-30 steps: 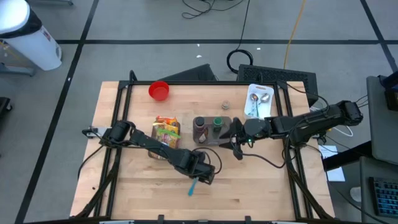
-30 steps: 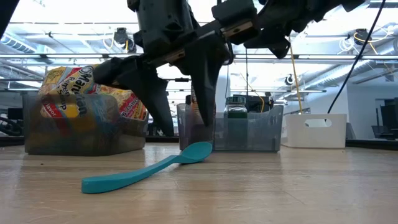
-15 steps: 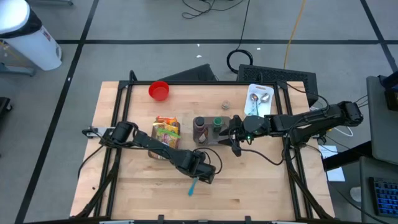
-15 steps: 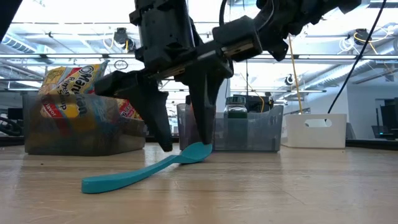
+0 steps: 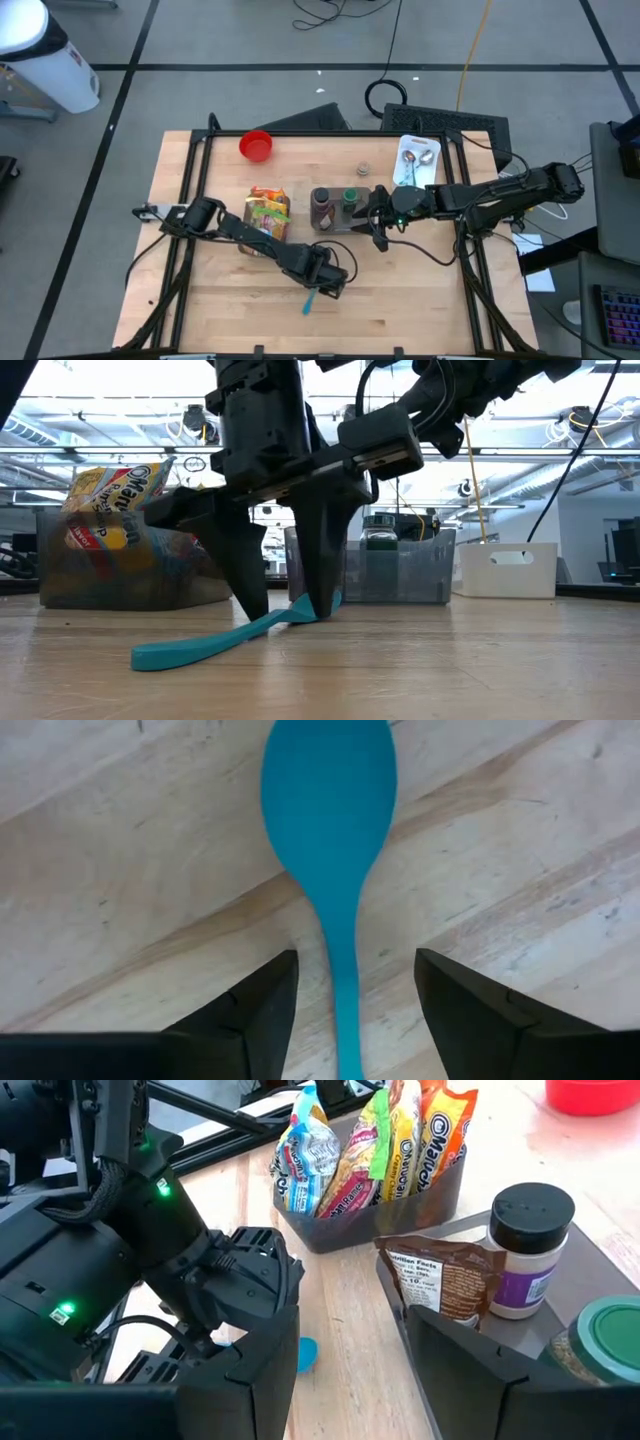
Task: Pick & Place Food Item
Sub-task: Put the blue baby spoon into the white bin
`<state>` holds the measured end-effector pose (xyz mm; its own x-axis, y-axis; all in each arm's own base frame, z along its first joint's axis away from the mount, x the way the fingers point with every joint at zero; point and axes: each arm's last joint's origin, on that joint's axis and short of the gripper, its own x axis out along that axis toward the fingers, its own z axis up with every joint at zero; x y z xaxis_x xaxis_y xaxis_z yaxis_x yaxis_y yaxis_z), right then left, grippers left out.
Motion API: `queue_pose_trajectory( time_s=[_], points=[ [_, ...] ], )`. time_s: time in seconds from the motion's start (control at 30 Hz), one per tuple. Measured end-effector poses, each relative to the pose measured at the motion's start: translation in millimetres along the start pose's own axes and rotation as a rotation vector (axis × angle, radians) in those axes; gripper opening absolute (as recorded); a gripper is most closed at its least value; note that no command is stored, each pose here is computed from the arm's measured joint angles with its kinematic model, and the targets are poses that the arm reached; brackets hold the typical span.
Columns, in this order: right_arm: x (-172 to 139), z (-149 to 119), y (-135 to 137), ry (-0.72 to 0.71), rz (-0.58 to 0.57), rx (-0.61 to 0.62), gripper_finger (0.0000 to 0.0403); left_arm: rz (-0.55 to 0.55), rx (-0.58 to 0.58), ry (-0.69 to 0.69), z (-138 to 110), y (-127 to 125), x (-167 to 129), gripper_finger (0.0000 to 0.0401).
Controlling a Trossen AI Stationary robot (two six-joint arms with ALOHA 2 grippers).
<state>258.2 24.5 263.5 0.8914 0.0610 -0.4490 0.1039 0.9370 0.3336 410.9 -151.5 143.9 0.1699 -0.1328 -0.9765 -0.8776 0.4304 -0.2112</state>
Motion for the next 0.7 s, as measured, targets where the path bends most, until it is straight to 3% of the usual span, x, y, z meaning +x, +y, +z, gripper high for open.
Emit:
queue_pose_trajectory(
  time_s=[0.33, 0.7],
  points=[
    [0.1, 0.0, -0.2, -0.001, -0.003, -0.018, 0.0180, 0.045, 0.039, 0.035, 0.4, 3.3, 15.5, 0.0140],
    [0.0, 0.1, -0.2, -0.001, -0.004, -0.019, 0.0180, 0.052, 0.074, 0.064, 1.2, 4.5, 19.2, 0.0100]
  ],
)
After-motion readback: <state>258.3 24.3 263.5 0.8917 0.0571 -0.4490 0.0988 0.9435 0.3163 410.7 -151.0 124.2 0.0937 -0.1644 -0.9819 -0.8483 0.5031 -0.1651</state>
